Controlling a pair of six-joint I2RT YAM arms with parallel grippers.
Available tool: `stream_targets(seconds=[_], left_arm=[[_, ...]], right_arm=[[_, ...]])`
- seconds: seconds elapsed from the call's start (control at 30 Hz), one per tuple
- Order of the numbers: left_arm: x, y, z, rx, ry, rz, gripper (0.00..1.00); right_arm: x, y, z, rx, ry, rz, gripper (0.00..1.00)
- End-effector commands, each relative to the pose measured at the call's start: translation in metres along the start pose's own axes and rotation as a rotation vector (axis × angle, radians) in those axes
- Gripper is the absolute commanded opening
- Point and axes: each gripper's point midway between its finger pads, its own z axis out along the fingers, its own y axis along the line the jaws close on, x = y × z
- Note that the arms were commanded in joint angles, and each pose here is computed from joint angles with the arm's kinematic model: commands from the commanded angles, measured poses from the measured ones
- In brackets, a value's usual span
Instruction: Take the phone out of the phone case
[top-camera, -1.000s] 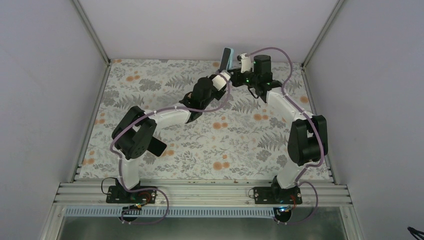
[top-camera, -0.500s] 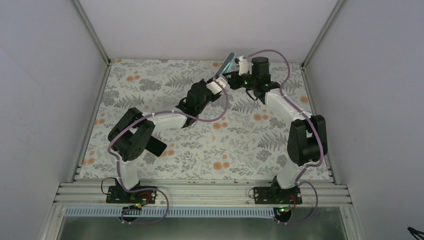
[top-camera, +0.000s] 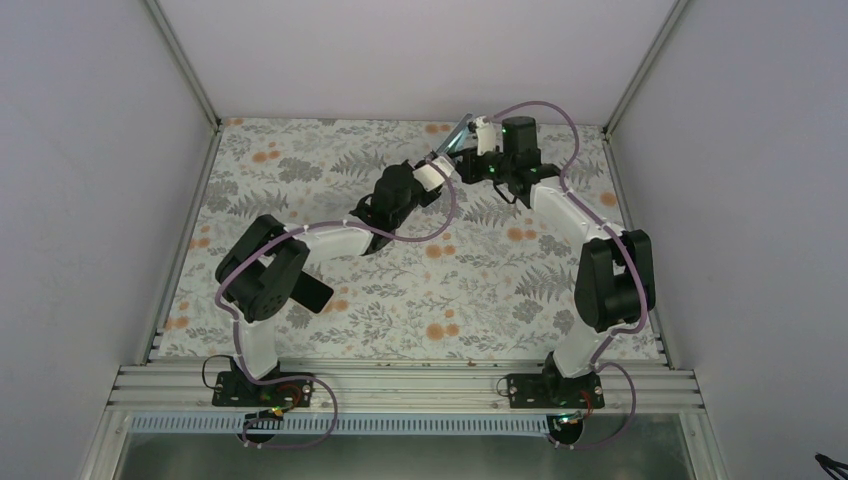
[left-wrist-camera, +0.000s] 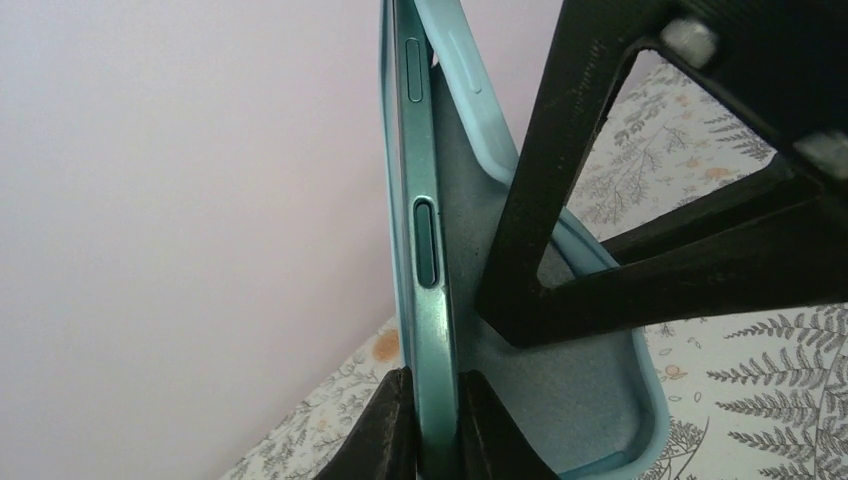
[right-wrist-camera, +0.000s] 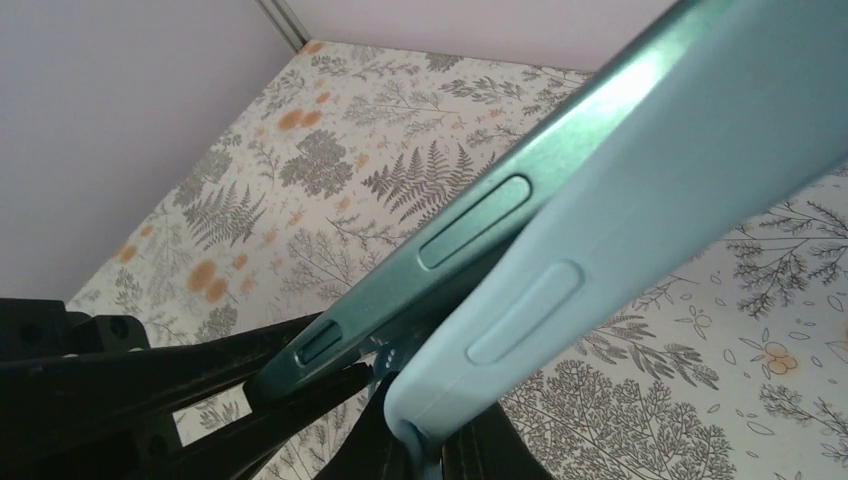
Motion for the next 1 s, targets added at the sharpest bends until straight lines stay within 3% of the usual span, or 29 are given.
stream_targets(seconds=[0.0, 0.3, 0.57, 0.67, 0.87, 0.97], left_arm=[[-0.017, 0.148, -0.020, -0.418, -0.012, -0.068, 0.02], [-0.006, 0.169, -0.042, -0.409, -0.001, -0.077, 0.02], [0.009, 0.173, -0.048, -0.422, 0.054, -0.009, 0.02], [0.030, 0.175, -0.047, -0.464, 0.184, 0.127, 0.02], [0.125, 0.126, -0.065, -0.330, 0.635, 0.479, 0.02], [0.154, 0.088, -0.090, -0.269, 0.706, 0.638, 0.02]], right_arm=[[0.053, -0.045, -0.021, 0.155, 0.184, -0.046, 0.04], [0.046, -0.108, -0.039, 0.432, 0.126, -0.174, 0.04], [0.063, -0.107, -0.035, 0.348, 0.173, -0.101, 0.04], [0.082, -0.101, -0.032, 0.251, 0.271, -0.037, 0.04], [0.116, -0.094, -0.049, 0.104, 0.384, 0.101, 0.04], [0.132, -0.100, -0.057, 0.068, 0.436, 0.131, 0.04]])
